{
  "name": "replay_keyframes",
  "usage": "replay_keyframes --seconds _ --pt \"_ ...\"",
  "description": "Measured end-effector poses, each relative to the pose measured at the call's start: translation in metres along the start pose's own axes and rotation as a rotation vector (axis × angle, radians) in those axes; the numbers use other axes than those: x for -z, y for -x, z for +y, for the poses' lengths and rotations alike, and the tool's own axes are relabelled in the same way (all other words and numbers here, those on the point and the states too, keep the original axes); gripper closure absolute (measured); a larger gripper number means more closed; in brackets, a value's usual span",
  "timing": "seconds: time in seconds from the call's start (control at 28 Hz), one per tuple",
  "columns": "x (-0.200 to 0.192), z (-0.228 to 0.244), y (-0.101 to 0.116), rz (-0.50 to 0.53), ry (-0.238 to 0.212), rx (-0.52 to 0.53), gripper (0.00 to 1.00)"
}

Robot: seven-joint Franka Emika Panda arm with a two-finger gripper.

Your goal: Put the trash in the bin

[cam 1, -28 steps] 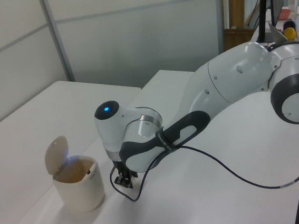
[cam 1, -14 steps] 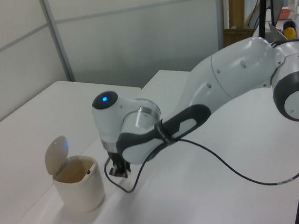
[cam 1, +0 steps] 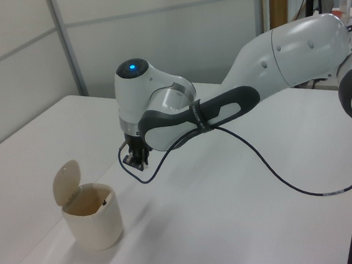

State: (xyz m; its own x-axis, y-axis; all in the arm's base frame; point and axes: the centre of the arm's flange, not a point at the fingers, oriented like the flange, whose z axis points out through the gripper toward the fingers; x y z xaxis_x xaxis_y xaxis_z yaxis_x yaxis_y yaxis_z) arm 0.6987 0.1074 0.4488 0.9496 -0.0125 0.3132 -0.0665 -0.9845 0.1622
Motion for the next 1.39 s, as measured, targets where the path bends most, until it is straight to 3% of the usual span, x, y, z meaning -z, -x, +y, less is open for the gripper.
replay_keyframes --seconds 0.57,0.96,1.39 --pt "0.041 -0.085 0.0 0.083 -0.094 -0.099 0.81" --pt "0.032 -0.133 0.0 0.169 -0.064 -0.157 0.81" --pt "0.023 -0.143 -0.004 0.183 -0.069 -0.216 0.37"
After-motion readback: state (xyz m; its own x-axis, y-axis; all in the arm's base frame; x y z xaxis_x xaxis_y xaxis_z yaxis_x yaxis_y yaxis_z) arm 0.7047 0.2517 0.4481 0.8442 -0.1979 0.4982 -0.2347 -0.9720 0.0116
